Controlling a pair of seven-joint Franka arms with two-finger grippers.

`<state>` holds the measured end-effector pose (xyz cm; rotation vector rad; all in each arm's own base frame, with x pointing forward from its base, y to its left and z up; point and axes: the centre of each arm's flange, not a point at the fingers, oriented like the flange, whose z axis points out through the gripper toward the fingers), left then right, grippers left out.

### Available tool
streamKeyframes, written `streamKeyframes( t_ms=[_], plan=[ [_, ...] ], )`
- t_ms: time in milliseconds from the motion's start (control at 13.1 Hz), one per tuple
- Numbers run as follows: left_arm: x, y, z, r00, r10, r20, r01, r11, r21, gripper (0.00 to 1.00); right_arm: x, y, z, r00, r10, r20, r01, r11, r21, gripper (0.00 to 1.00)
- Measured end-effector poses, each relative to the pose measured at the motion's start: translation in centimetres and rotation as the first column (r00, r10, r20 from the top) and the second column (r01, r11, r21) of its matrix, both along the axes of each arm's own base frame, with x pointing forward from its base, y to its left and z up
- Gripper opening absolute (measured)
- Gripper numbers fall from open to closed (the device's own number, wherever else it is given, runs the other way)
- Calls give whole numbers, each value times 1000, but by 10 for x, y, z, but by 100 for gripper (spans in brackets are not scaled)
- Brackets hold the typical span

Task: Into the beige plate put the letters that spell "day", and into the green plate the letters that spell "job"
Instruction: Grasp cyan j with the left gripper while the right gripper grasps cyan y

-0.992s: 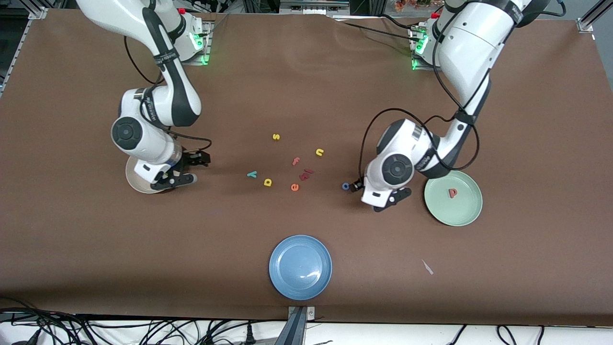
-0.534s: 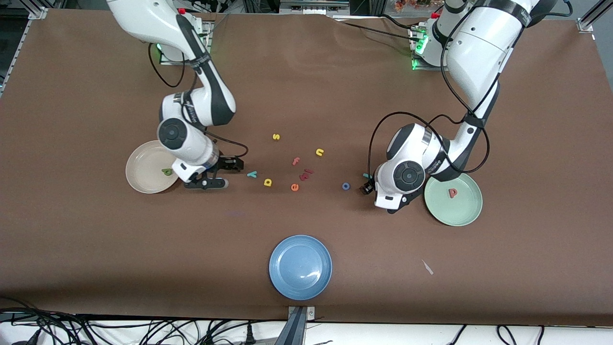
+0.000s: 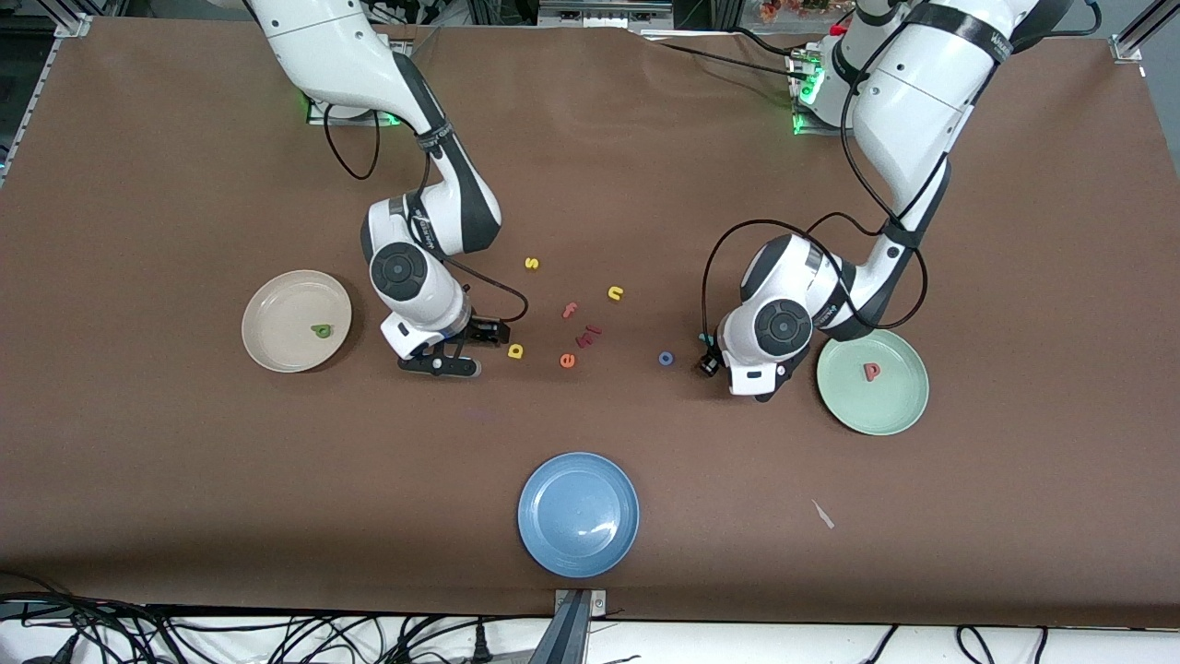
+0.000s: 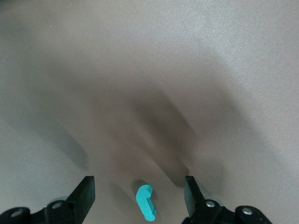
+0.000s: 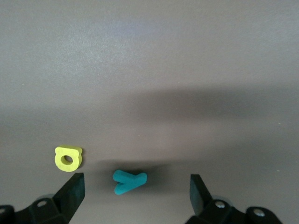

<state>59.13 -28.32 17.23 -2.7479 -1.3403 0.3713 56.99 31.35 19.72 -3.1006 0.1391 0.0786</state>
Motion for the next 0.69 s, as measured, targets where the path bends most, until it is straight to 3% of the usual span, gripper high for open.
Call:
streamKeyframes(
  t_ms=[229,305,458,687],
  plan=[
    [-6,-12,1,1000,17,-5,-17,1000,-3,52,-4,8,-10,1000,18,-7,-18,1000,-11,100],
    [-8,-13,0,1000,27,-5,-28,1000,-3,46,-5,10,-12,1000,26,-8,-26,1000,-17,100],
    [-10,-15,0,999,49,4,-49,999,-4,45,-7,12,-13,999,41,-6,-41,999,-28,98],
    [-14,-18,-1,998,60,3,-60,998,-4,42,-9,15,-16,999,52,-8,-52,998,-35,87]
  ],
)
